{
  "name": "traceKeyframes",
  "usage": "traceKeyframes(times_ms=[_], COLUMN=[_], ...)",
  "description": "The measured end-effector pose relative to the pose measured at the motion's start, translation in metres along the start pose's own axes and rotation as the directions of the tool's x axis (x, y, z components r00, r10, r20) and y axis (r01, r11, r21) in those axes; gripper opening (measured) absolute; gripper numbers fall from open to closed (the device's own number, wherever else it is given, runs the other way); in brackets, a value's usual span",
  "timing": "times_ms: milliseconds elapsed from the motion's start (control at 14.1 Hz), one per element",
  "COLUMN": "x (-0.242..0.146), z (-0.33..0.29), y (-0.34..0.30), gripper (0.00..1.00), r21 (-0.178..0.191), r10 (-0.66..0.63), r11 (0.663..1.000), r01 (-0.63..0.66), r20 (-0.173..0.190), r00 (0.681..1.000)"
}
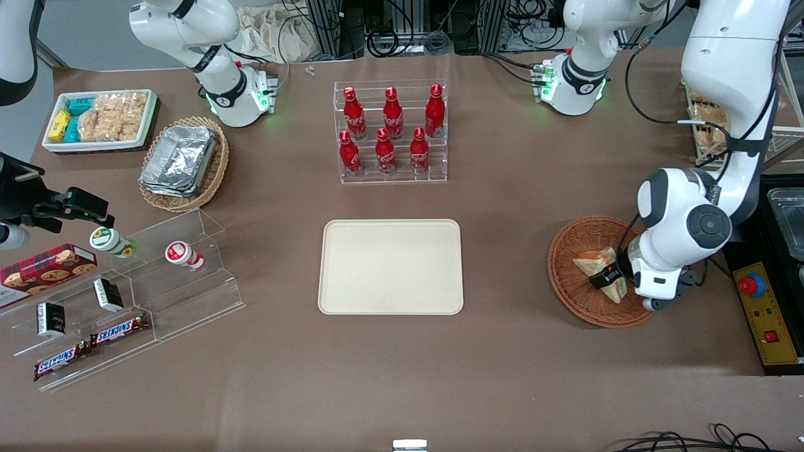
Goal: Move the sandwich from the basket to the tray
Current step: 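Lower the left gripper and close it on the wrapped sandwich, then lift the sandwich and carry it toward the cream tray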
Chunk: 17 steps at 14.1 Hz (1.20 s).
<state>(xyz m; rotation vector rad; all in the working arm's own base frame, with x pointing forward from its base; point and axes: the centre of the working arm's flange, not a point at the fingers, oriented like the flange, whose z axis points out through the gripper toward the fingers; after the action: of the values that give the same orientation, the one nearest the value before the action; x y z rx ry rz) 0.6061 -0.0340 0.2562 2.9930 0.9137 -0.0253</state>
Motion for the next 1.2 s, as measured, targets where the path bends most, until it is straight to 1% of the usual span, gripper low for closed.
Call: traceKeyframes(times_ms=[71,142,212,283,354,425,496,637,708,850,920,991,1062,1133,1204], x=[-0.002,-0.002,-0.003,-0.003,-0.003,-0.003,-0.003,-0.004,-0.004,-0.002,-0.001,0.0,0.002,0.005,0.008], z=[0.004,0.006,0.007,0.007,0.007,0.007,0.007,0.007,0.006,0.002,-0.003,-0.01,-0.02,-0.034,-0.051], y=[-0.001,-0.001,-0.002,-0.001,-0.001,-0.001,-0.001,0.0,0.0,0.001,0.002,0.002,0.003,0.004,0.005], gripper=[1.0,0.96,0.96,0.88,0.78,0.65,0.56,0.38,0.35,0.32,0.29,0.22,0.19,0.19,0.19], r21=[0.0,0.001,0.002,0.002,0.002,0.002,0.002,0.001,0.001,-0.001,0.002,0.011,0.02,0.022,0.02], r10=[0.0,0.0,0.0,0.0,0.0,0.0,0.001,0.003,0.004,0.012,0.022,0.033,0.049,0.073,0.104], r11=[1.0,1.0,1.0,1.0,1.0,1.0,1.0,1.0,1.0,1.0,1.0,0.999,0.999,0.997,0.994], r01=[0.0,0.0,0.0,0.0,0.0,0.0,-0.001,-0.003,-0.004,-0.012,-0.022,-0.033,-0.049,-0.073,-0.104], r20=[0.002,0.004,0.006,0.006,0.006,0.006,0.006,0.005,0.004,-0.003,-0.004,0.002,0.007,0.002,-0.01], r00=[1.0,1.0,1.0,1.0,1.0,1.0,1.0,1.0,1.0,1.0,1.0,0.999,0.999,0.997,0.994])
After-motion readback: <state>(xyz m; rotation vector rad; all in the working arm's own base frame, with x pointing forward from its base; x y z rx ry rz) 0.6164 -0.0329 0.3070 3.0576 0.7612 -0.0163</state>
